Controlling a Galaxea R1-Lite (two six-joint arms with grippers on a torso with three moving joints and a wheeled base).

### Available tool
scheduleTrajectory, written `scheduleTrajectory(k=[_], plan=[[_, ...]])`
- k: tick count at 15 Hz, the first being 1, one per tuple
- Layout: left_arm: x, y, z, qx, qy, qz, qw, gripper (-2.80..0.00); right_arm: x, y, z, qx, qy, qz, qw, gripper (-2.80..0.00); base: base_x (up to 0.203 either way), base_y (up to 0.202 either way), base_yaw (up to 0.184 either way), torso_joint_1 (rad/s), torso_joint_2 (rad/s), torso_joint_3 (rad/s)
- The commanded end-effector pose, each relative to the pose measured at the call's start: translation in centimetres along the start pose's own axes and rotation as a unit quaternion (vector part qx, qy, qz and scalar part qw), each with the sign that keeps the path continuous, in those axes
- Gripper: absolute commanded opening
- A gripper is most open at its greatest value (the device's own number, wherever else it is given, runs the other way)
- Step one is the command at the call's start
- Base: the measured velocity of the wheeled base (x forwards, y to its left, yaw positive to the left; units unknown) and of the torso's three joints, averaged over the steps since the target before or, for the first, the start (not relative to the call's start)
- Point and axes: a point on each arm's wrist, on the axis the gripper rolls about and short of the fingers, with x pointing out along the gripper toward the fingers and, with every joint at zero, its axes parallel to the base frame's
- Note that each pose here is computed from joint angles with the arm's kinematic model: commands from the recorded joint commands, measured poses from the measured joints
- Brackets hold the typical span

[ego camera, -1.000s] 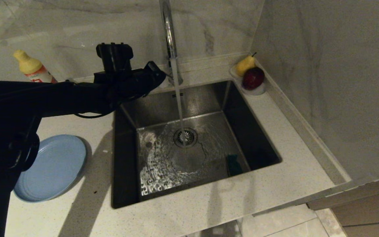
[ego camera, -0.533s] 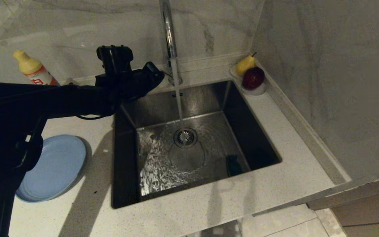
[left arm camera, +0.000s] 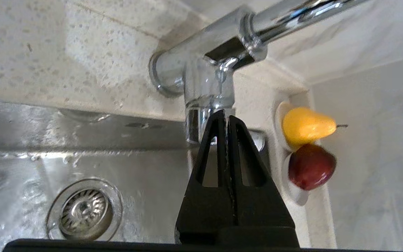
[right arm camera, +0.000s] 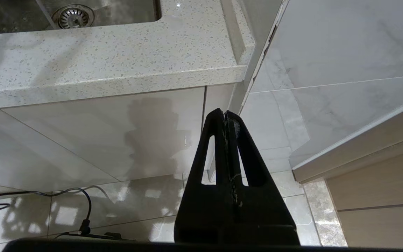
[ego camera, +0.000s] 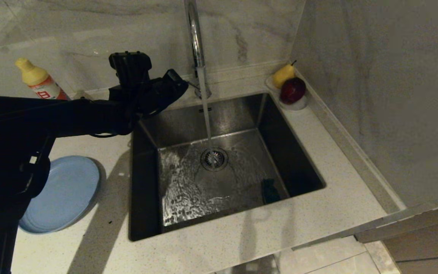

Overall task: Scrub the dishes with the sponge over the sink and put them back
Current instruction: Turn off the faucet

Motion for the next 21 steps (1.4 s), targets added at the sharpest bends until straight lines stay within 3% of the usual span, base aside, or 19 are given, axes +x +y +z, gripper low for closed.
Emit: scheduleTrajectory(k=[1, 4, 9, 21], plan=[[-0.4, -0.3, 0.4, -0.002, -0.002, 0.000, 1.0000, -2.80, 0.0, 0.0, 0.0, 0.000, -0.001, 0.000, 1.000, -2.80, 0.000, 0.000, 0.000, 0.000, 0.00, 0.000], [-1.5, -0.9, 0.7, 0.008, 0.023, 0.019, 0.9995, -2.80, 0.0, 0.0, 0.0, 0.000, -0.001, 0.000, 1.000, -2.80, 0.000, 0.000, 0.000, 0.000, 0.00, 0.000], [-2.2, -1.9, 1.0, 0.010, 0.028, 0.010, 0.9995, -2.80, 0.0, 0.0, 0.0, 0.000, -0.001, 0.000, 1.000, -2.80, 0.000, 0.000, 0.000, 0.000, 0.00, 0.000], [-1.0, -1.1, -0.3, 0.006, 0.040, 0.007, 0.9991, -2.80, 0.0, 0.0, 0.0, 0.000, -0.001, 0.000, 1.000, -2.80, 0.000, 0.000, 0.000, 0.000, 0.00, 0.000]])
